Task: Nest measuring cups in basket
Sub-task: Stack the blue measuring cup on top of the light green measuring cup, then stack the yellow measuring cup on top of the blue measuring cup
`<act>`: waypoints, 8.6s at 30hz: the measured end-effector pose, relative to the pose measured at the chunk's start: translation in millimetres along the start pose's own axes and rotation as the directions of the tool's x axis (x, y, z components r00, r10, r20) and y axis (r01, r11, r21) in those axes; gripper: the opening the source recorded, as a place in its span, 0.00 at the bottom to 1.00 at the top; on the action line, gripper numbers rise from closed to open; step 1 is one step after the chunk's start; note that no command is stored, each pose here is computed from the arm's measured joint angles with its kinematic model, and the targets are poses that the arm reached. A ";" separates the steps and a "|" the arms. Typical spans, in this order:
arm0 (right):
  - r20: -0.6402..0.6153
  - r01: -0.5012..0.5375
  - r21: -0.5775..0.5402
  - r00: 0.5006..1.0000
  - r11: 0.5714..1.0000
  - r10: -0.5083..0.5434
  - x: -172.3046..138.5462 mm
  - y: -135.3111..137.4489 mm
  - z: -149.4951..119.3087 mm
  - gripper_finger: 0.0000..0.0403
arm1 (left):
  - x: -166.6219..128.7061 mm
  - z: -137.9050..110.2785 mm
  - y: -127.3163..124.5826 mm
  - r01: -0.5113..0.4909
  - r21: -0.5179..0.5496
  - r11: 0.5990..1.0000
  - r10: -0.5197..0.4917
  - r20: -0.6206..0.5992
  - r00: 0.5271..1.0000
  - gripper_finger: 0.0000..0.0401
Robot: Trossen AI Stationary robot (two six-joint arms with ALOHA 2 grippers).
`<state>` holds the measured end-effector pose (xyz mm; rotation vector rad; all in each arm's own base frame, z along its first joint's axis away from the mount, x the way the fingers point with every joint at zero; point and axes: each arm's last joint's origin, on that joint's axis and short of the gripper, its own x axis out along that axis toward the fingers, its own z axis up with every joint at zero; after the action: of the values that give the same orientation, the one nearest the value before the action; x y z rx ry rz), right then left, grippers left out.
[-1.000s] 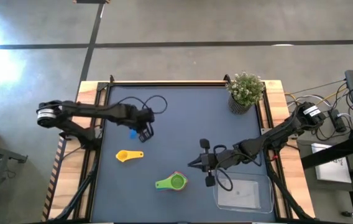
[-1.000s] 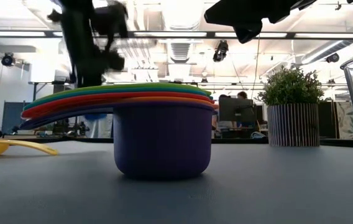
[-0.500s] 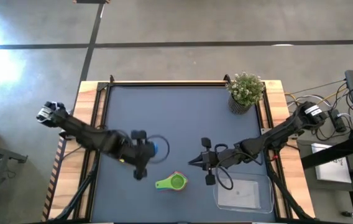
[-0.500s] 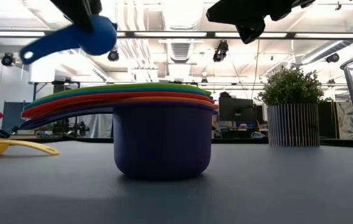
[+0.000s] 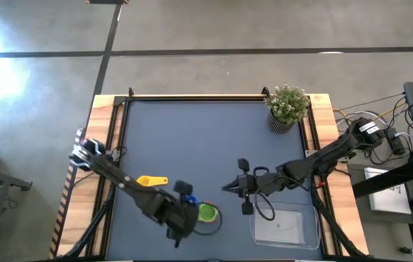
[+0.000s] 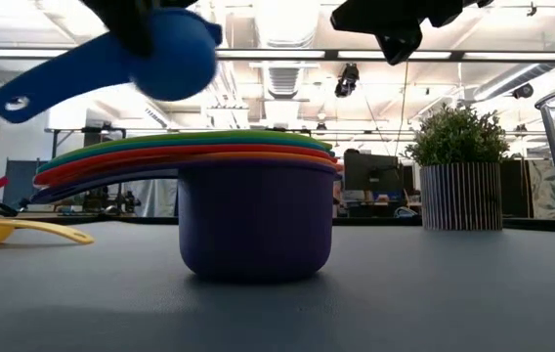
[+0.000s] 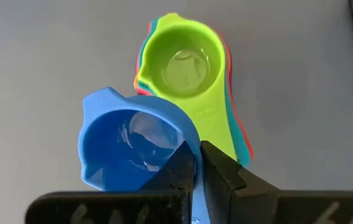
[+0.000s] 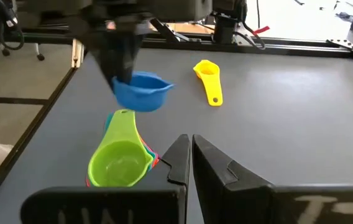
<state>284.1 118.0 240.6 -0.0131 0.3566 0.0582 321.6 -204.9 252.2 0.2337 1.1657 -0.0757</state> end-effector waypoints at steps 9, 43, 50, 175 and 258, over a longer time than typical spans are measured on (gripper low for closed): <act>-0.009 -0.009 -0.007 1.000 1.000 0.009 -9.2 0.8 3.3 0.02 | 9.8 50.5 -22.4 0.039 0.160 0.986 -0.044 0.029 0.999 0.00; -0.027 -0.005 -0.016 1.000 1.000 0.004 -12.0 0.6 -4.0 0.02 | -1.1 29.7 14.1 -0.131 0.138 0.982 0.147 -0.114 0.983 0.49; -0.029 -0.007 -0.017 1.000 1.000 0.006 -12.0 0.6 -4.1 0.02 | -13.1 -36.2 51.9 -0.121 -0.071 0.990 0.120 -0.017 0.993 0.49; 0.153 -0.137 0.707 0.987 0.694 0.040 99.0 -87.1 4.5 0.48 | -3.4 -76.3 118.2 -0.222 -0.093 0.971 0.239 0.265 0.934 0.34; 0.013 0.307 0.280 0.946 0.910 -0.323 -16.8 -28.1 -4.1 0.02 | 107.5 -49.2 146.5 0.144 0.610 0.779 0.027 -0.261 0.965 0.06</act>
<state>268.6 88.9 242.7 0.2057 0.2967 -0.3122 346.1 -44.8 156.3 0.8217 1.3803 -0.5118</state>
